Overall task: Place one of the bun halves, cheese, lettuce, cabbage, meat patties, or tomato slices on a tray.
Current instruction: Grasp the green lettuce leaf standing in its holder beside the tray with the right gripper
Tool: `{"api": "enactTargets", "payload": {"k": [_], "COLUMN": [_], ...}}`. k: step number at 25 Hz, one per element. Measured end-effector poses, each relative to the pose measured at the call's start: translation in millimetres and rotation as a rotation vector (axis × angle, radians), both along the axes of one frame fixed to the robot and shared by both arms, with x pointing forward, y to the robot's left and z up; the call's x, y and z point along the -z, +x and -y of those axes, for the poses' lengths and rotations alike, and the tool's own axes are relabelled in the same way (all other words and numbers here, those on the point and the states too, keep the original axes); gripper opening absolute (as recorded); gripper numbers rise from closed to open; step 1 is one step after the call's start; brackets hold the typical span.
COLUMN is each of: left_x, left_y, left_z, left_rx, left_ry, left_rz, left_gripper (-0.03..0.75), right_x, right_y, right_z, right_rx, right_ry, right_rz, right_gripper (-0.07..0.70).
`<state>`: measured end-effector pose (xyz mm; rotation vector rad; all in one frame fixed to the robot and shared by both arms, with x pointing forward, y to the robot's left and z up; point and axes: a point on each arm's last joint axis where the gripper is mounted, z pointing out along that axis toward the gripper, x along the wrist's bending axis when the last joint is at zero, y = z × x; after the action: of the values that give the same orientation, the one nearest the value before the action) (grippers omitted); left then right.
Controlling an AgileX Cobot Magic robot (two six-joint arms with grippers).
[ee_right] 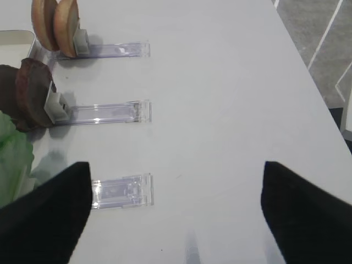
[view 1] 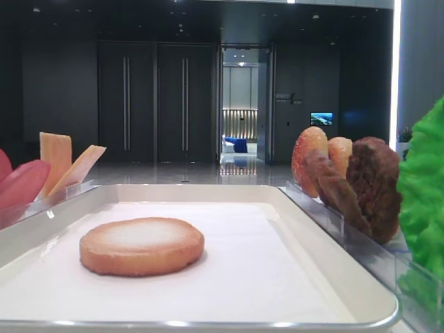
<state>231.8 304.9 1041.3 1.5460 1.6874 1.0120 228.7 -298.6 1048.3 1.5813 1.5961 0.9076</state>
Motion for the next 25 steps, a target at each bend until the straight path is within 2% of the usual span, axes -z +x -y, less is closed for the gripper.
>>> {"api": "enactTargets", "payload": {"k": [25], "left_x": [0.0], "left_y": [0.0], "left_z": [0.0], "left_rx": [0.0], "left_ry": [0.0], "left_rz": [0.0], "left_gripper": [0.695], "right_x": [0.0], "right_y": [0.0], "right_z": [0.0], "right_rx": [0.0], "right_ry": [0.0], "right_rz": [0.0], "right_gripper": [0.591]}}
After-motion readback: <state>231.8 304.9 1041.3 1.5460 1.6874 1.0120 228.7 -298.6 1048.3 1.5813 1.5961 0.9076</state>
